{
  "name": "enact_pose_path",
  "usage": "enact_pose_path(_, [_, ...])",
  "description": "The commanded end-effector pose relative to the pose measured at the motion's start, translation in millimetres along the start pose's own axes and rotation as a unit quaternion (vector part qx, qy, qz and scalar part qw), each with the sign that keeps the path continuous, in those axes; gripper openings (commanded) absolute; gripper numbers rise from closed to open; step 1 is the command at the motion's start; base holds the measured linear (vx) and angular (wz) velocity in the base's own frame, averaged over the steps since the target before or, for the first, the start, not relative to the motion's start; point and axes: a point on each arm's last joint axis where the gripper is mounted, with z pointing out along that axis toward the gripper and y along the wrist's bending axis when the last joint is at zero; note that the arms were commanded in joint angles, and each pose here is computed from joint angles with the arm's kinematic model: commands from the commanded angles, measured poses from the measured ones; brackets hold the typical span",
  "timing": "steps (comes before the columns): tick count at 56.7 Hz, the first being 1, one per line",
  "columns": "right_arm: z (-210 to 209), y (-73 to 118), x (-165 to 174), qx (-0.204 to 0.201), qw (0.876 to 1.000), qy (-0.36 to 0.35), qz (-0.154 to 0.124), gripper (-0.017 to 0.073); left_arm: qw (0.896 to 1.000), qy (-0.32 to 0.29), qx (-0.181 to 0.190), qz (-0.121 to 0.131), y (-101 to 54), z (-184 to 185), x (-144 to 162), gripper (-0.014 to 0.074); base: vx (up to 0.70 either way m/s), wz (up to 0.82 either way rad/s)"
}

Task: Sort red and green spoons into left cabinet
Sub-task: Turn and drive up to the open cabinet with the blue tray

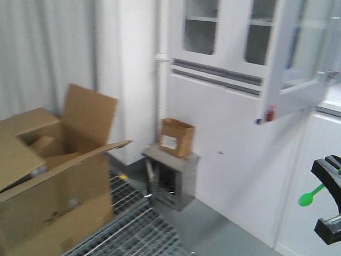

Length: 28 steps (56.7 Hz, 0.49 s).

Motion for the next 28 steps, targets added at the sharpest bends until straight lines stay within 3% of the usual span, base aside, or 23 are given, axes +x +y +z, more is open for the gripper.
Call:
enact_pose_path(1, [-0.5,1.7,-19.2,-0.012,0.999,-0.05,0.003,-0.0006,0.999,-0.05,0.011,-0.004,-2.1,-0.6,-15.4,-0.0004,0.26,-0.77])
enact_pose_path(28, [-0.5,1.7,-19.2,-0.012,0.999,-0.05,0.003,-0.0006,0.999,-0.05,0.011,-0.004,-2.1,-0.6,-15.4,-0.0004,0.25,-0.72])
